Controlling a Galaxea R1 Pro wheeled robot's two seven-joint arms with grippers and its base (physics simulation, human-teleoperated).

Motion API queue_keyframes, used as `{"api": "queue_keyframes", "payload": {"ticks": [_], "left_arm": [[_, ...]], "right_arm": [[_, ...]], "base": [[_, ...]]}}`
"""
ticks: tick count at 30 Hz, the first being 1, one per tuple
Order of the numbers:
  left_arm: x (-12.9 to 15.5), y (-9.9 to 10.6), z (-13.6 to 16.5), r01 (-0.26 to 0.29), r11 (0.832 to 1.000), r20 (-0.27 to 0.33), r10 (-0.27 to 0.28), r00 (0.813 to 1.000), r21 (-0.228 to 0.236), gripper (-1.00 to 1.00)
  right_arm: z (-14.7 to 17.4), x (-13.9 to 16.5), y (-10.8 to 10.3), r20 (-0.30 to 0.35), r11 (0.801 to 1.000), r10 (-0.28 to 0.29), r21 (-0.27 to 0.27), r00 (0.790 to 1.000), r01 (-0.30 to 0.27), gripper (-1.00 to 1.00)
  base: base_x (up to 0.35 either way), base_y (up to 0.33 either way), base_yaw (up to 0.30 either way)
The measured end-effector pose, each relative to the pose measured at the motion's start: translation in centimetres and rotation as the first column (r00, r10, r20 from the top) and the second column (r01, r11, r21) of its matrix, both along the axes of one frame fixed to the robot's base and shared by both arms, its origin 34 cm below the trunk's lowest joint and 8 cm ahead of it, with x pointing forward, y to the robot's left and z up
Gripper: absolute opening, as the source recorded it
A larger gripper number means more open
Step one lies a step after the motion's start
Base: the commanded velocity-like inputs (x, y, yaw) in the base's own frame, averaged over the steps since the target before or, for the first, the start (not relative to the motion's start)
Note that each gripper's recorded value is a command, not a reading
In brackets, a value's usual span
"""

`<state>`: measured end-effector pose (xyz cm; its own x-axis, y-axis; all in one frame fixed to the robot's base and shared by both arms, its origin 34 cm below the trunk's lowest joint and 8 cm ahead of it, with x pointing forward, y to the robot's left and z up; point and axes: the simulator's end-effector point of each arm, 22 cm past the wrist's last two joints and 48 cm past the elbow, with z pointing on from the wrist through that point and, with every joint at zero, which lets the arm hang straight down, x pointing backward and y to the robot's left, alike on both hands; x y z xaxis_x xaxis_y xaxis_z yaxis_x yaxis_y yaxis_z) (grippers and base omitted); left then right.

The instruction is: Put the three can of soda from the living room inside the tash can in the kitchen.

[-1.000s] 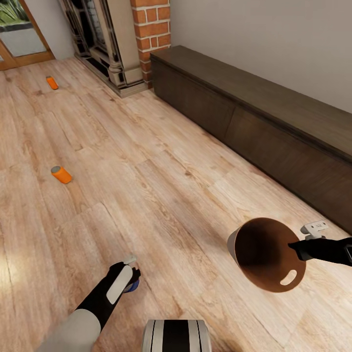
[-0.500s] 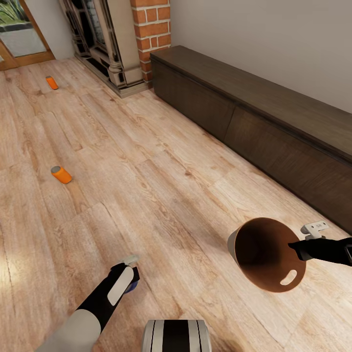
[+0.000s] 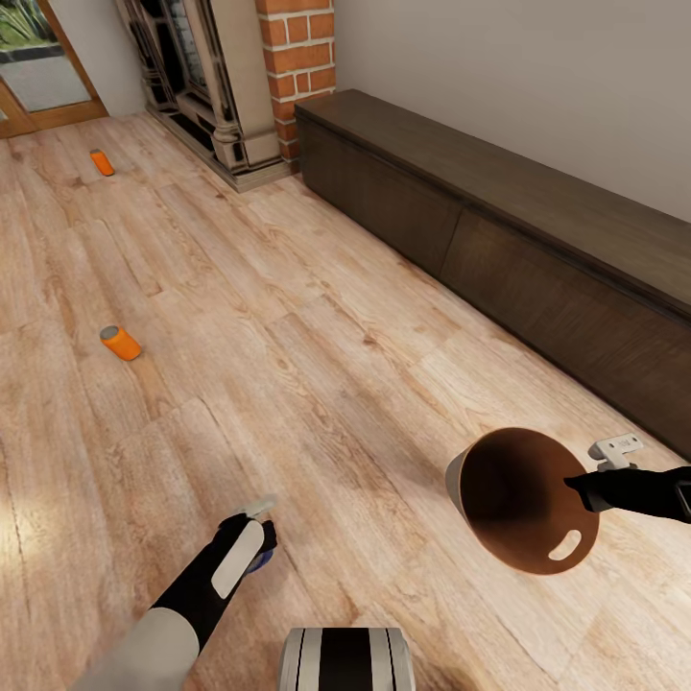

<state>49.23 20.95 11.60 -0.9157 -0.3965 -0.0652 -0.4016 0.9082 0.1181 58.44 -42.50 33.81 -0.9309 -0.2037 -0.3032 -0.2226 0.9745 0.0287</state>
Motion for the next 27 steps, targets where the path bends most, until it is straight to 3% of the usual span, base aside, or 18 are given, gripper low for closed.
{"api": "queue_keyframes", "payload": {"ticks": [7, 10, 11, 13, 17, 19, 20, 23, 24, 27], "left_arm": [[1.9, -2.3, 3.4, 0.025, 0.997, 0.103, -0.018, 0.994, -0.067, -1.0], [4.1, -3.6, 6.6, 0.052, 0.994, 0.18, -0.034, 0.983, -0.093, -1.0], [5.6, -5.2, 9.0, 0.08, 0.989, 0.23, -0.05, 0.972, -0.122, -1.0], [8.8, -9.4, 15.6, 0.162, 0.969, 0.34, -0.092, 0.936, -0.185, -1.0], [11.6, -14.3, 21.5, 0.251, 0.934, 0.434, -0.122, 0.893, -0.254, -1.0], [13.9, -17.3, 24.9, 0.299, 0.901, 0.489, -0.117, 0.864, -0.313, -1.0], [14.6, -17.7, 25.9, 0.312, 0.896, 0.503, -0.12, 0.856, -0.317, -1.0], [16.8, -20.5, 30.0, 0.376, 0.857, 0.555, -0.131, 0.822, -0.354, -1.0], [16.8, -20.8, 30.5, 0.386, 0.852, 0.56, -0.138, 0.817, -0.354, -1.0], [16.4, -22.5, 32.0, 0.434, 0.816, 0.564, -0.166, 0.809, -0.382, -1.0]], "right_arm": [[-0.1, 0.0, 0.1, -0.001, 1.0, 0.001, 0.001, 1.0, -0.001, -1.0], [0.5, 0.1, 0.0, 0.009, 1.0, 0.002, -0.007, 1.0, -0.002, -1.0], [0.5, 0.1, -0.1, 0.008, 1.0, 0.0, -0.009, 1.0, 0.0, -1.0], [-0.1, -0.2, 0.1, -0.001, 1.0, -0.021, -0.009, 1.0, 0.021, -1.0], [-0.7, 0.1, 0.7, 0.015, 0.998, -0.063, -0.02, 0.998, 0.063, -1.0], [-1.5, 0.2, 1.5, 0.018, 0.995, -0.093, -0.021, 0.996, 0.093, -1.0], [-1.5, 0.4, 1.9, 0.021, 0.995, -0.101, -0.011, 0.995, 0.102, -1.0], [-2.1, 1.0, 3.0, 0.008, 0.99, -0.14, 0.029, 0.99, 0.139, -1.0], [-2.2, 1.0, 2.9, 0.007, 0.989, -0.145, 0.025, 0.989, 0.145, -1.0], [-2.6, 1.4, 1.7, 0.005, 0.986, -0.166, -0.028, 0.986, 0.166, -1.0]], "base": [[0.0, 0.0, 0.0], [0.0, 0.0, 0.0], [0.0, 0.0, 0.0], [0.0, 0.0, 0.0], [0.0, 0.0, 0.0], [0.0, 0.0, 0.0], [0.0, 0.0, 0.0], [0.0, 0.0, 0.0], [0.0, 0.0, 0.0], [0.0, 0.0, 0.0]]}}
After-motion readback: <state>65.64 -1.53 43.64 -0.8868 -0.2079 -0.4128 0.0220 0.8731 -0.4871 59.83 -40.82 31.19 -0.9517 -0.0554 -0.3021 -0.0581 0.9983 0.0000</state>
